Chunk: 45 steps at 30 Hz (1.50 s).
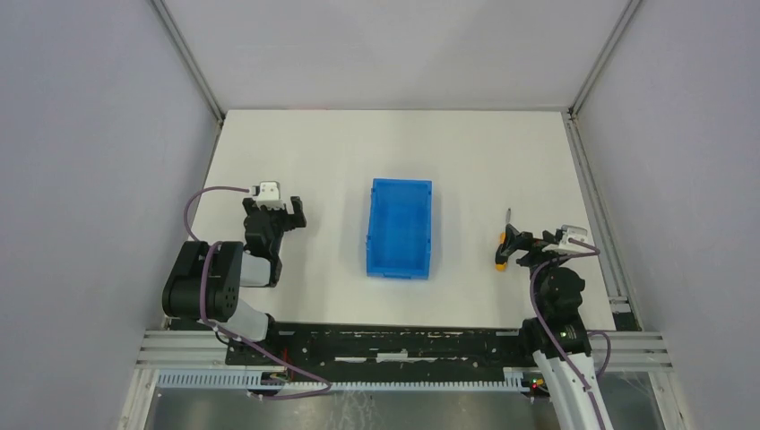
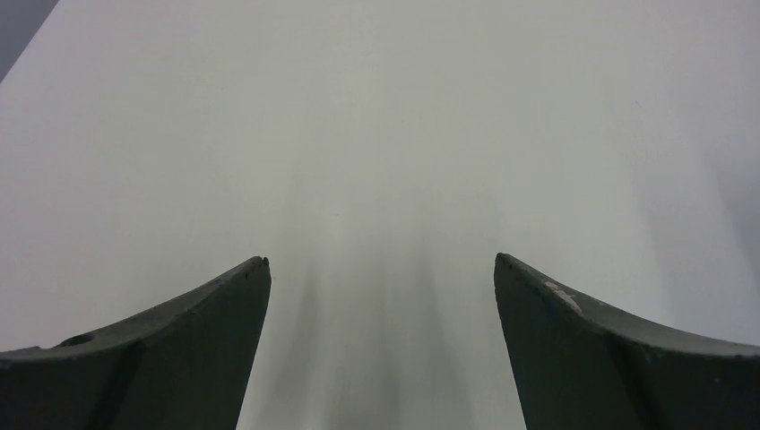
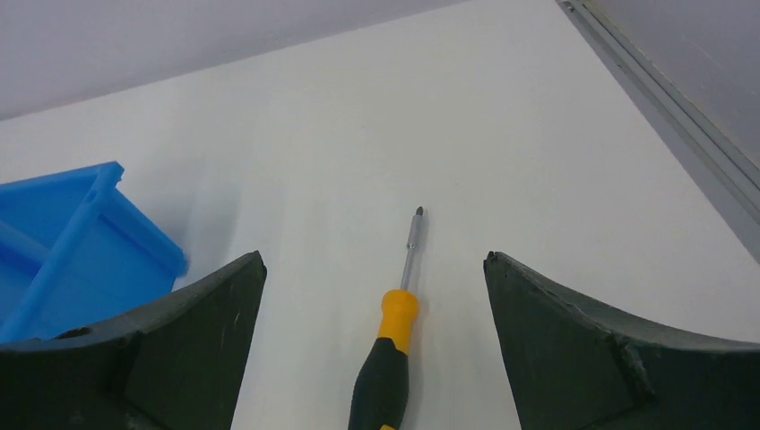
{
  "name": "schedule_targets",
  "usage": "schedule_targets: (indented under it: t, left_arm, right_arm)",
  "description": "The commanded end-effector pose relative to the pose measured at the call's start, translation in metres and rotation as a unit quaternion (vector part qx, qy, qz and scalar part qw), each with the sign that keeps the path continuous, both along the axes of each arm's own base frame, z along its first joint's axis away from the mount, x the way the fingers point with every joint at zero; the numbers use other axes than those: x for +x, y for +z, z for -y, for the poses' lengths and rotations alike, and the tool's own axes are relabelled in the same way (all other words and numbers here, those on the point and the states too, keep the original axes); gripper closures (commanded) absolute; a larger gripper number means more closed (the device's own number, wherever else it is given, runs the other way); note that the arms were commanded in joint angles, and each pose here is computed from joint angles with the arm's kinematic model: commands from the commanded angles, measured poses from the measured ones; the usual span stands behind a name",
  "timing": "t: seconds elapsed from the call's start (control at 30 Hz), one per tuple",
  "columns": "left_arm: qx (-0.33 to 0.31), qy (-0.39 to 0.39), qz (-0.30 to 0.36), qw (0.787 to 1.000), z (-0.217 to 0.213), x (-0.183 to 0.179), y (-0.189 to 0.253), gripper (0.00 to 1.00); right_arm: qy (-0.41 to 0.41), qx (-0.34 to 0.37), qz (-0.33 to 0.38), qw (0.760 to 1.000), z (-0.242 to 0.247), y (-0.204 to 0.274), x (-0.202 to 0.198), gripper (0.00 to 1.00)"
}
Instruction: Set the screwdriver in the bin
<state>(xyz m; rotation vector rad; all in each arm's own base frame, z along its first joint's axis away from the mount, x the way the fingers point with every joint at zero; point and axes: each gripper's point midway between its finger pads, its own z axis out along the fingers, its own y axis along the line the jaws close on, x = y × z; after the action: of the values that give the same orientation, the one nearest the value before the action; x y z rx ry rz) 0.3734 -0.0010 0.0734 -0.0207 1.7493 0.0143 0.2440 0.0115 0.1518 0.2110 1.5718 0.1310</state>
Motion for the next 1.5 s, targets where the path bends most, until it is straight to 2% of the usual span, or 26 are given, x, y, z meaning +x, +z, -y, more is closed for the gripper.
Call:
schedule_targets:
  t: [0.0,0.1,0.3,0.4,0.47,0.53,0.63,0.67,0.77,0.97,1.07,1.13,1.17,1.27,1.3,1.33,1.47]
  left_arm:
    - [-0.009,0.002,0.027,1.000,0.000,0.006,0.014,0.00]
    - [-0.009,0.002,0.027,1.000,0.000,0.007,0.014,0.00]
    - [-0.009,0.001,0.027,1.000,0.000,0.006,0.014,0.00]
    - [-0.009,0.001,0.027,1.000,0.000,0.006,0.014,0.00]
    - [-0.009,0.002,0.027,1.000,0.000,0.007,0.014,0.00]
    - [-0.009,0.002,0.026,1.000,0.000,0.006,0.013,0.00]
    - [-0.009,0.002,0.027,1.000,0.000,0.007,0.014,0.00]
    - [-0.009,0.002,0.027,1.000,0.000,0.007,0.014,0.00]
    - [-0.009,0.002,0.027,1.000,0.000,0.007,0.014,0.00]
    - [-0.009,0.002,0.026,1.000,0.000,0.006,0.013,0.00]
    - [-0.009,0.002,0.027,1.000,0.000,0.007,0.014,0.00]
    - [-0.009,0.002,0.027,1.000,0.000,0.006,0.014,0.00]
    - [-0.009,0.002,0.027,1.000,0.000,0.006,0.014,0.00]
    - [-0.009,0.002,0.027,1.000,0.000,0.006,0.014,0.00]
    - [-0.009,0.002,0.027,1.000,0.000,0.006,0.014,0.00]
    - [-0.009,0.002,0.027,1.000,0.000,0.006,0.013,0.00]
    - [-0.009,0.002,0.027,1.000,0.000,0.007,0.014,0.00]
  right_arm:
    - [-0.078,0.053,0.047,0.994,0.025,0.018,-0.002,0.02]
    - [-0.119,0.086,0.061,0.987,0.038,0.026,-0.006,0.02]
    - [-0.047,0.028,0.153,0.987,0.019,0.091,-0.012,0.02]
    - [-0.043,0.007,0.147,0.988,0.018,0.121,-0.011,0.02]
    - [-0.051,-0.014,0.074,0.996,0.019,0.123,0.003,0.02]
    - [-0.062,-0.043,-0.053,0.996,0.022,0.111,0.020,0.02]
    - [-0.060,-0.073,-0.251,0.964,0.017,0.076,0.041,0.02]
    - [-0.034,-0.080,-0.285,0.955,0.009,0.061,0.047,0.02]
    - [-0.003,-0.080,-0.353,0.932,-0.004,0.006,0.058,0.02]
    - [-0.027,-0.089,-0.441,0.893,0.004,-0.087,0.052,0.04]
    - [-0.011,-0.090,-0.481,0.872,0.001,-0.126,0.039,0.15]
    - [0.002,-0.088,-0.500,0.861,-0.003,-0.146,0.030,0.31]
    - [0.007,-0.087,-0.507,0.858,-0.004,-0.152,0.027,0.41]
    - [0.019,-0.080,-0.512,0.855,-0.009,-0.149,0.023,0.87]
    - [0.022,-0.077,-0.504,0.860,-0.011,-0.142,0.025,0.96]
    - [0.019,-0.076,-0.496,0.865,-0.010,-0.129,0.027,1.00]
    - [0.033,-0.070,-0.452,0.889,-0.016,-0.053,0.040,1.00]
